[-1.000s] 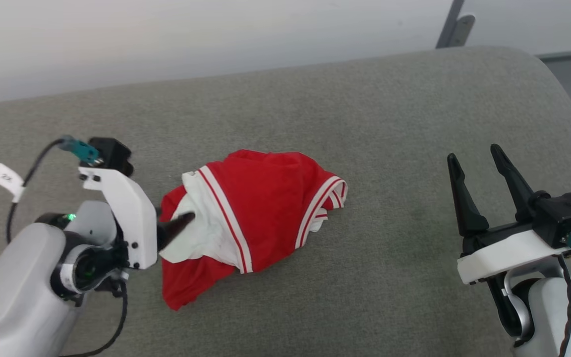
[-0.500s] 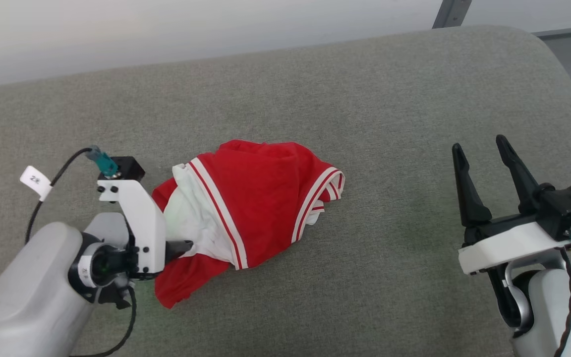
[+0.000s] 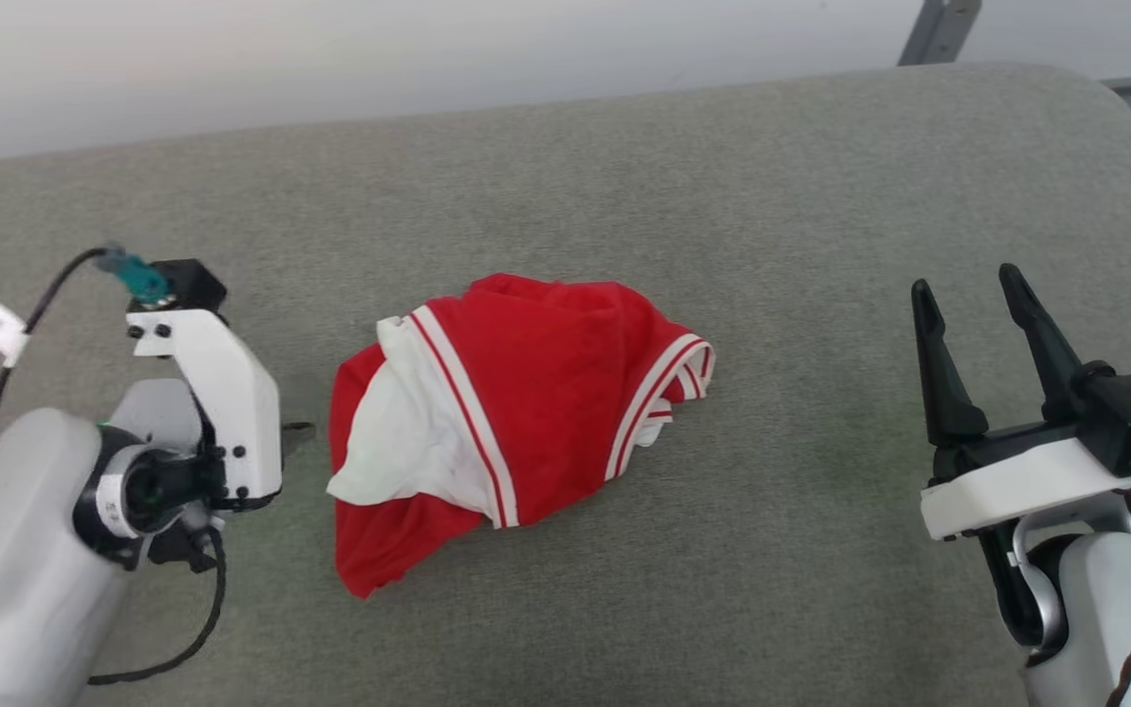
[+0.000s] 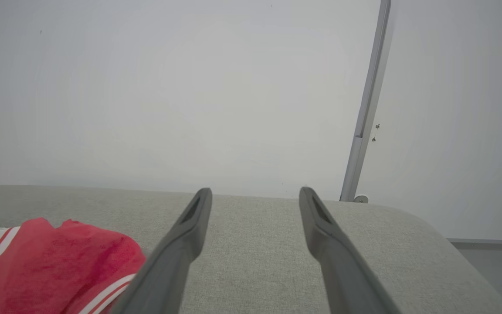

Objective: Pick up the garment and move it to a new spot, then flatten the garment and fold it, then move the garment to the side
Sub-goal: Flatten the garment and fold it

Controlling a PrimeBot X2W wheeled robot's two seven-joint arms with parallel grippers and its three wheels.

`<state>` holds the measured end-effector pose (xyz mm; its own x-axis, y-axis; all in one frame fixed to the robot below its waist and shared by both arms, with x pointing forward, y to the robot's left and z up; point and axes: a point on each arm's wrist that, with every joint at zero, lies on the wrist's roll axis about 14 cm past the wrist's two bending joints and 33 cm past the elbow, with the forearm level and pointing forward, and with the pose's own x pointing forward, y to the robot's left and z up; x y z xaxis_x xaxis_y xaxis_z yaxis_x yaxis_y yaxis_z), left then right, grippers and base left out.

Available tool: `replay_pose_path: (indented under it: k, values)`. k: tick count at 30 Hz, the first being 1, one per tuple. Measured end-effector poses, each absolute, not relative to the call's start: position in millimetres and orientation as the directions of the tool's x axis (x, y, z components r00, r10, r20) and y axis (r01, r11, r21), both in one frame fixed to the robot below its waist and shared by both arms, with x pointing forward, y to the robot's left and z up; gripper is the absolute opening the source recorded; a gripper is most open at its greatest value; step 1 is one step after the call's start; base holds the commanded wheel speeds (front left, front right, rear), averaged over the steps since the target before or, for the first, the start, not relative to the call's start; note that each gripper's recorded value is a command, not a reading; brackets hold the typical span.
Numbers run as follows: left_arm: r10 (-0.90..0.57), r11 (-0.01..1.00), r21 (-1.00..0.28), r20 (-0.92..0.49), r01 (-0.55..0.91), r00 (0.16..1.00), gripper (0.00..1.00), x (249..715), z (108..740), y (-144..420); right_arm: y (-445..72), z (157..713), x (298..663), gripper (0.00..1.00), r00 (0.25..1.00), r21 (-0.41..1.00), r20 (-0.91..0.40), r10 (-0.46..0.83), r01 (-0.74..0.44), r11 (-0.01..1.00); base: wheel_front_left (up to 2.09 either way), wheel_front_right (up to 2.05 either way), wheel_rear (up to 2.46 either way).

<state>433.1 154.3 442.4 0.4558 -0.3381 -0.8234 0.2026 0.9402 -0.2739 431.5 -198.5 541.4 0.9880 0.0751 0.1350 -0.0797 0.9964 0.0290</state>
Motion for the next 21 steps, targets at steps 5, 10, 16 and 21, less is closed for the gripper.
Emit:
replay_pose_path:
  k: [5, 10, 16, 21]
  values:
    - [-0.356, 0.934, -0.322, -0.809, 0.153, 0.467, 1.0, 428.7, 448.0, 155.0, -193.2, 540.7, 436.7, 1.0, 0.987, 0.028, 0.135, 0.089, -0.094, 0.995, 0.0, 0.0, 0.0]
    - [-0.357, 0.934, -0.337, -0.85, 0.122, 0.386, 1.0, 415.6, 438.6, 145.9, -184.0, 542.2, 441.9, 1.0, 0.984, 0.022, 0.136, 0.117, -0.121, 0.992, 0.0, 0.0, 0.0]
    - [-0.365, 0.931, -0.35, -0.875, 0.105, 0.318, 1.0, 412.4, 431.1, 133.2, -181.3, 546.1, 445.3, 1.0, 0.981, 0.005, 0.14, 0.134, -0.136, 0.991, 0.0, 0.0, 0.0]
    - [-0.338, 0.941, -0.331, -0.905, 0.073, 0.259, 1.0, 410.0, 417.3, 134.2, -186.0, 544.2, 444.4, 1.0, 0.983, -0.004, 0.132, 0.128, -0.129, 0.992, 0.0, 0.0, 0.0]
